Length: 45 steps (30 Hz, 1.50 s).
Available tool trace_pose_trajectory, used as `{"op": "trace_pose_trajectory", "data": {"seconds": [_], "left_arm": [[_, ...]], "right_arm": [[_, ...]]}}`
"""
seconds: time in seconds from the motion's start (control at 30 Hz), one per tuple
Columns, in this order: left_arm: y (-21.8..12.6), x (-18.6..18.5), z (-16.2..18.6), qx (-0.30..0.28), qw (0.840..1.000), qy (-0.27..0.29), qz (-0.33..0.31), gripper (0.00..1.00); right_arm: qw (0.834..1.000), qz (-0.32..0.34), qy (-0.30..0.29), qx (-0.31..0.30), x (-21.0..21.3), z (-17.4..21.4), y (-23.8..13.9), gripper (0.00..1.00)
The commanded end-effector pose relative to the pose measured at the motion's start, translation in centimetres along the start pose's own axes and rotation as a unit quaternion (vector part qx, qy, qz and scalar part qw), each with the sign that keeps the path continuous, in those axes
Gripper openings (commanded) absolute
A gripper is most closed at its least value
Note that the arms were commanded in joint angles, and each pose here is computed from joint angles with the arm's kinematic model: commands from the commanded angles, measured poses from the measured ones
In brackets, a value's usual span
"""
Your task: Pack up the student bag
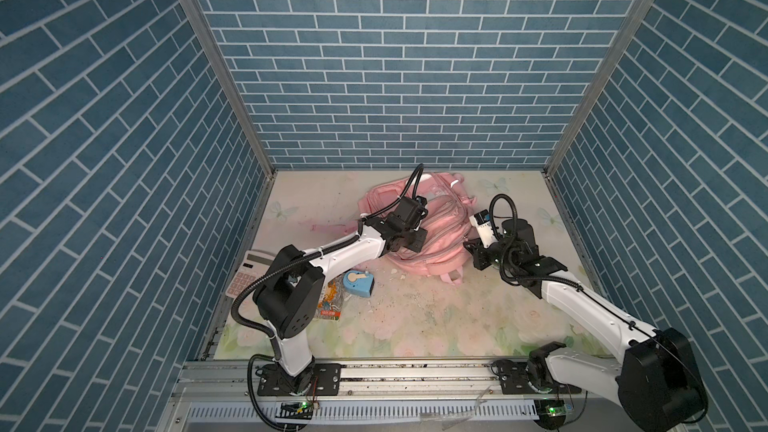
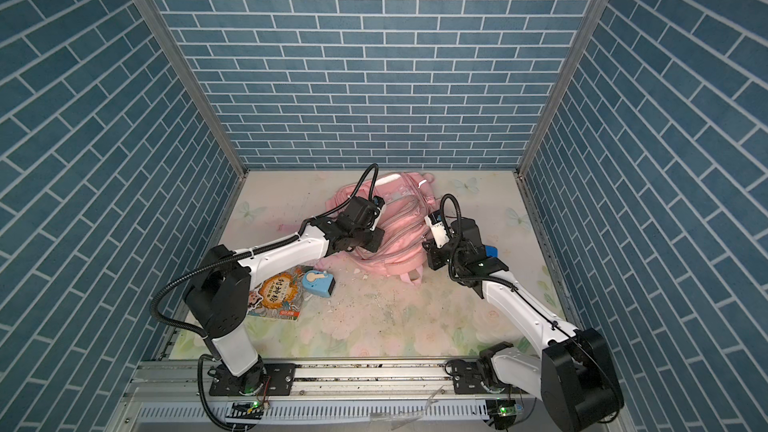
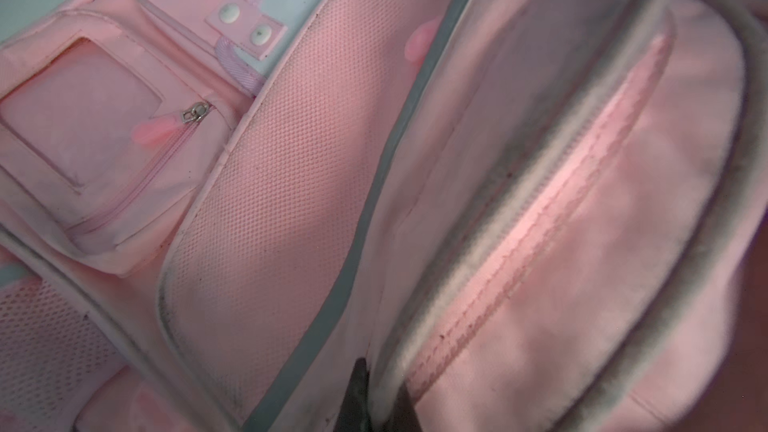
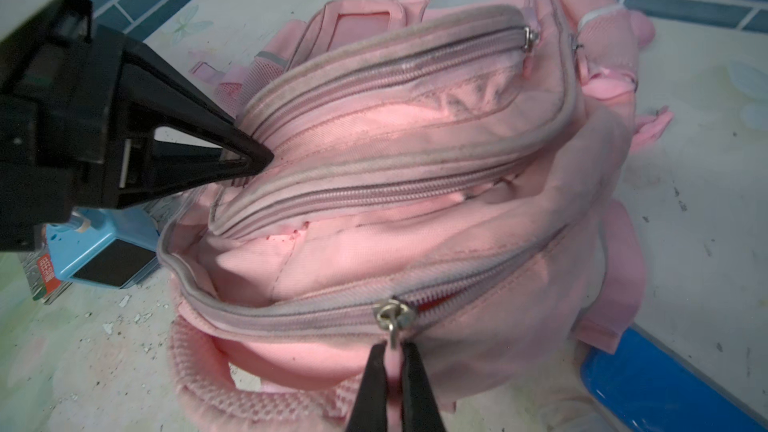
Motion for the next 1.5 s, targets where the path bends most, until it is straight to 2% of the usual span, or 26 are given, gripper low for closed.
{"op": "trace_pose_trajectory", "data": {"seconds": [0.0,0.1,0.23,0.37,0.53,0.67,0.9,0.97,1.1,1.47], "left_arm": [[-1.4,0.0,-5.1,-0.074,0.992,-0.101,0.011,0.00],[-1.1,0.4,-5.8,-0.082,0.989,-0.126,0.011,0.00],[-1.5,0.4,-6.6,-0.093,0.984,-0.153,0.019,0.00],[-2.6,0.1,-6.3,-0.092,0.980,-0.174,0.031,0.00],[-3.6,-2.0,-6.1,-0.077,0.974,-0.189,0.098,0.00],[-4.3,-2.8,-6.8,-0.087,0.969,-0.198,0.122,0.00],[-4.1,-4.7,-9.4,-0.119,0.952,-0.211,0.190,0.00],[-4.2,-4.3,-10.1,-0.135,0.949,-0.217,0.187,0.00],[-4.2,-4.5,-11.6,-0.148,0.935,-0.236,0.217,0.00],[-4.9,-3.3,-14.1,-0.195,0.915,-0.289,0.201,0.00]], "right_arm": [[0.996,-0.076,-0.040,-0.023,4.3,0.0,-0.5,0.00],[0.993,-0.116,-0.035,-0.015,6.2,1.0,-0.4,0.00],[0.991,-0.132,-0.025,-0.005,6.9,1.8,0.1,0.00],[0.997,-0.071,-0.017,-0.013,5.1,0.4,0.4,0.00],[0.999,-0.015,-0.031,-0.012,1.7,-0.7,0.0,0.00],[0.999,0.008,-0.028,-0.015,-1.3,-2.0,-0.6,0.00],[0.998,0.041,-0.045,-0.012,-3.3,-3.5,-1.1,0.00],[0.998,0.036,-0.051,-0.013,-3.0,-3.8,-1.4,0.00],[0.995,-0.038,-0.084,-0.028,0.0,-3.4,-1.9,0.00],[0.995,-0.052,-0.088,-0.017,3.1,-2.0,-1.9,0.00]]}}
Point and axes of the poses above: each gripper's point midway between its finger pads, its own y axis out along the fingers, its own x axis along the line the jaws close on, z = x × y, the point moved 1 cm from there along -y, back along the fingers, and after that the axes turned 6 degrees about y, right-handed, at the moved point
